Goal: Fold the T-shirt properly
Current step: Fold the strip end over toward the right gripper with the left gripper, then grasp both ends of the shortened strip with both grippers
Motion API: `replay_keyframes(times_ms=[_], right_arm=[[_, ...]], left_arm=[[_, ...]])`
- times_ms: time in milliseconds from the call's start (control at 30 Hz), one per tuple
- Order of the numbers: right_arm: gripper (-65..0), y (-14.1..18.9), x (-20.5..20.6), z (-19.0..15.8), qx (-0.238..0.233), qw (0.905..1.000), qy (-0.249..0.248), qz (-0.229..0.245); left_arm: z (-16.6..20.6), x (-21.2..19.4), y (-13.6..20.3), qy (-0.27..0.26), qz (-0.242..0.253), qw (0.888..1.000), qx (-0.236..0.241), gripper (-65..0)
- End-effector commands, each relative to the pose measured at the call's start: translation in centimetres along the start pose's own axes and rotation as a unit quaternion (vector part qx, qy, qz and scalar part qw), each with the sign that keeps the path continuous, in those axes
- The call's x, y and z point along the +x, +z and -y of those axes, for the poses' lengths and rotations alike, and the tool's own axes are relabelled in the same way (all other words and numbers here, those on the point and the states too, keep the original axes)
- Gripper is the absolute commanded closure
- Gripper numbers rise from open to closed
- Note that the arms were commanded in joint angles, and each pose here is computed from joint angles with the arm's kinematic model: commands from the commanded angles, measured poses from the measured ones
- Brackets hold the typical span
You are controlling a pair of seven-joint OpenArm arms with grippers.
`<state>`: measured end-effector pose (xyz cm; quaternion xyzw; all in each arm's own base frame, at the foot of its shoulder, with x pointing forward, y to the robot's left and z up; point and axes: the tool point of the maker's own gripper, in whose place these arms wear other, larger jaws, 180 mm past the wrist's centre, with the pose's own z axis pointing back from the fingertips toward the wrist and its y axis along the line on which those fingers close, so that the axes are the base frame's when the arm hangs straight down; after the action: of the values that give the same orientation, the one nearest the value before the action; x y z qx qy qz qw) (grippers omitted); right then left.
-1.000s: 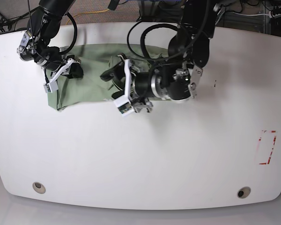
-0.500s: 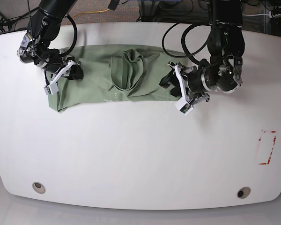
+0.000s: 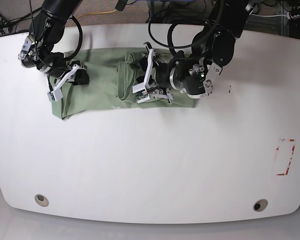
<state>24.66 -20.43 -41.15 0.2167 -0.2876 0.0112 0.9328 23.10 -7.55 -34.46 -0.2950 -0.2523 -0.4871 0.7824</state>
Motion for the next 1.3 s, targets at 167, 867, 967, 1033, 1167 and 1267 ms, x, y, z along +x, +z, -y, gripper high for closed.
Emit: replay_keyframes(times_ms=[167,867,967,1033,1167,1267], right_arm=[[-38.4,3.4,3.5,0.5,-0.033,0.9981,0.029,0.044],[-39.5,7.0,6.6,10.0,-0.049,0.9898,-0.084,0.104],[-39.5,6.5,6.6,10.6,-0.041,0.9896,-0.095,0.100],[-39.5,6.3,6.0,11.0,-0.039,0.9895,-0.105,0.092],[-39.5,5.2,5.2,10.2,-0.026,0.9903,-0.110,0.081],[-39.5,3.5,3.3,8.3,-0.006,0.9921,-0.113,0.055]], left_arm=[[-6.1,0.1,5.2,0.059,0.057,0.992,0.099,-25.3],[-8.6,-12.3,7.4,0.225,0.024,0.962,0.151,-17.1],[-8.7,-12.4,7.4,0.228,0.025,0.962,0.151,-17.1],[-8.7,-12.5,7.4,0.228,0.025,0.962,0.151,-17.1],[-8.8,-12.6,7.3,0.230,0.023,0.961,0.150,-17.1],[-8.7,-12.6,7.2,0.231,0.024,0.961,0.149,-17.1]])
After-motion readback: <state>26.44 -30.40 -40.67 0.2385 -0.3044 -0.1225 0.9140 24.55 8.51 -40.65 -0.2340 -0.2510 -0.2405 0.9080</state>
